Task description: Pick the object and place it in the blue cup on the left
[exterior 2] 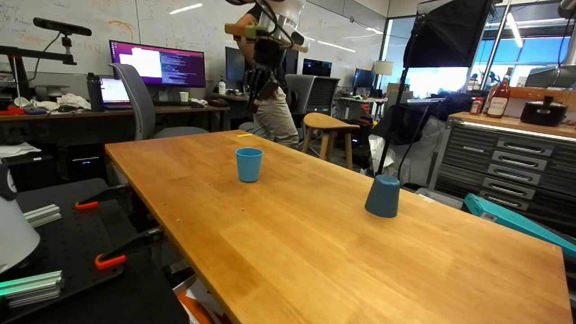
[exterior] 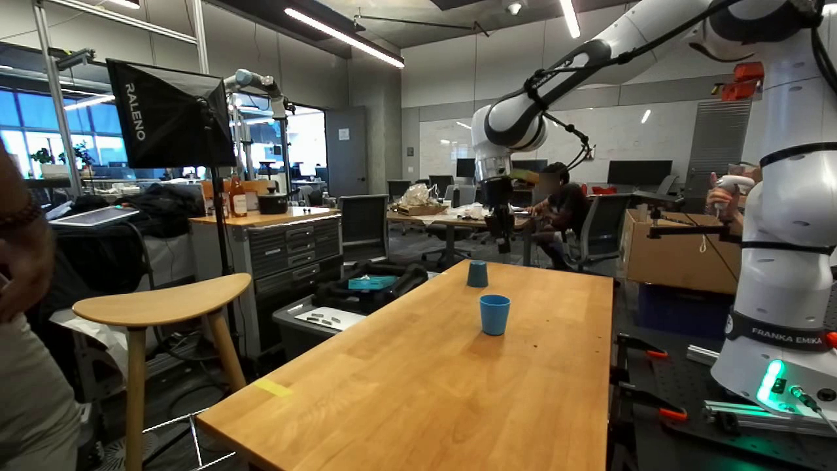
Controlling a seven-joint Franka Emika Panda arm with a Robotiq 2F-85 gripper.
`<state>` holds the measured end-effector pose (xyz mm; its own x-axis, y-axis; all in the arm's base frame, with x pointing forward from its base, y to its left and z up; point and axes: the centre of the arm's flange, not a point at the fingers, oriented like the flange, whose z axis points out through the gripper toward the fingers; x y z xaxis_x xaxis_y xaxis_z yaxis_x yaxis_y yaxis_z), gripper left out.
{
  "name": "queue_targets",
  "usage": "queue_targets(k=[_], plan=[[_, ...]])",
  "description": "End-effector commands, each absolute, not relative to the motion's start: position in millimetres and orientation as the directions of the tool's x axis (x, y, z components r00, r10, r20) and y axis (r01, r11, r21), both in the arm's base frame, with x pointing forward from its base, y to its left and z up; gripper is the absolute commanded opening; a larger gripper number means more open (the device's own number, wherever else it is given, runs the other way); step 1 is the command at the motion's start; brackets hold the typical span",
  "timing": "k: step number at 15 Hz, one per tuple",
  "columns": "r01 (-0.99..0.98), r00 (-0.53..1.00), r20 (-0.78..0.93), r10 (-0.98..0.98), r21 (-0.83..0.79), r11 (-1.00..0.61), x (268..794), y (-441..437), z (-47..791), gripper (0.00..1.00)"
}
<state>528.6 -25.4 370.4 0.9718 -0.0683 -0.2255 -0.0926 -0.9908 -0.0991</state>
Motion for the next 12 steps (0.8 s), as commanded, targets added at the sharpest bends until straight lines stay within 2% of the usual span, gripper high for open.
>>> queue_targets(k=[1,5,8,9,11,12], plan=[[0.069,0.974,-0.213,0.073,-0.028,-0.997,519,-34,427,0.49],[0.133,0.982,-0.137,0.126,0.043,-0.990,513,-41,464,0.79],[0.111,0.990,-0.089,0.107,0.041,-0.993,513,-44,484,1.00],[0.108,0.987,-0.122,0.103,0.040,-0.993,515,-38,466,0.84],[0.105,0.989,-0.104,0.100,0.042,-0.994,514,-39,475,0.99],[0.104,0.990,-0.102,0.099,0.043,-0.994,513,-40,476,1.00]])
